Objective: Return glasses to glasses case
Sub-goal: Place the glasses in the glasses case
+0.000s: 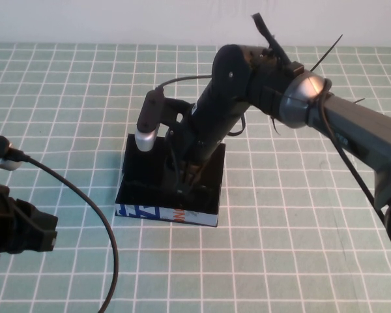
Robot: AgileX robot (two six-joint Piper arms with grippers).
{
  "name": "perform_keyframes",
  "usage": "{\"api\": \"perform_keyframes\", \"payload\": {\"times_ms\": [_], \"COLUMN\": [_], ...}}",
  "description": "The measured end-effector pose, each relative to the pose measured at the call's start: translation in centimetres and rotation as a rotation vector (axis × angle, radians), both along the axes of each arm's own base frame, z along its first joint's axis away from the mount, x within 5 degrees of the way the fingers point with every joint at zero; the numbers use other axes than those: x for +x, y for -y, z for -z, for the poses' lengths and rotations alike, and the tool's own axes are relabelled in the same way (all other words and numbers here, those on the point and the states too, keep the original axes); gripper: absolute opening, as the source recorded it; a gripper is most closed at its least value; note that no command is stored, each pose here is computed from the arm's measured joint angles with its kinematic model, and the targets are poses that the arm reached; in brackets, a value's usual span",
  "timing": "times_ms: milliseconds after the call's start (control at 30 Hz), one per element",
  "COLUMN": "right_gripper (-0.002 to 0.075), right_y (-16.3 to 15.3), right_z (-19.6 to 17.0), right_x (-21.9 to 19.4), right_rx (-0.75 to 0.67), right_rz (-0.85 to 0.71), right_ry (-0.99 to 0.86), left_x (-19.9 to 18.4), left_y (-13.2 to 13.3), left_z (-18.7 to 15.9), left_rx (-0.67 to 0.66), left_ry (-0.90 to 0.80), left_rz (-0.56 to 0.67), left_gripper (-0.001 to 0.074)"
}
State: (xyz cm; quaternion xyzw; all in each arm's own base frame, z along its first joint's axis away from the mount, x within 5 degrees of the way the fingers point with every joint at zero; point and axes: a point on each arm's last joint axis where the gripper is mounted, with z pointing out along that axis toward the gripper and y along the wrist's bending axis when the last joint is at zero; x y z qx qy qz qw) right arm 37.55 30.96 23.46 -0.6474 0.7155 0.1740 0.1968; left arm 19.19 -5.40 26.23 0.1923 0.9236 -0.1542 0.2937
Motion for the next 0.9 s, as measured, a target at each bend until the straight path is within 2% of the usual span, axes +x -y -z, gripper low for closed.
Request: {"api": "perform_keyframes", "payload": {"times_ms": [333, 467, 633, 733, 900], "right_gripper": [0.0221, 0.0153, 0.0031, 0.0001, -0.0005], "right_y": [-0.3, -0.5, -0.6, -0.5, -0.5], "right_z": [1.9, 1.9, 2.1, 2.1, 2.0], "right_x": [0.3, 0.2, 0.2, 0.1, 0.0], "right_rx": [-0.015, 0.006, 0.01, 0.008, 0.022], "right_rz": [0.002, 0.006, 0.006, 0.002, 0.004], "right_ry": [-0.039, -0.056, -0.066, -0.076, -0.1], "left_x": [0.0, 0.0, 0.0, 0.0, 0.0], "left_y": [0.0, 0.0, 0.0, 0.0, 0.0], "left_z": [0.0, 0.0, 0.0, 0.0, 0.0], "left_rx": [0.001, 0.001, 0.002, 0.002, 0.001], "left_ry": [0.001, -0.001, -0.002, -0.002, -0.004], "left_rz": [0.002, 0.003, 0.005, 0.005, 0.006], "left_gripper": [0.0, 0.0, 0.0, 0.0, 0.0]}}
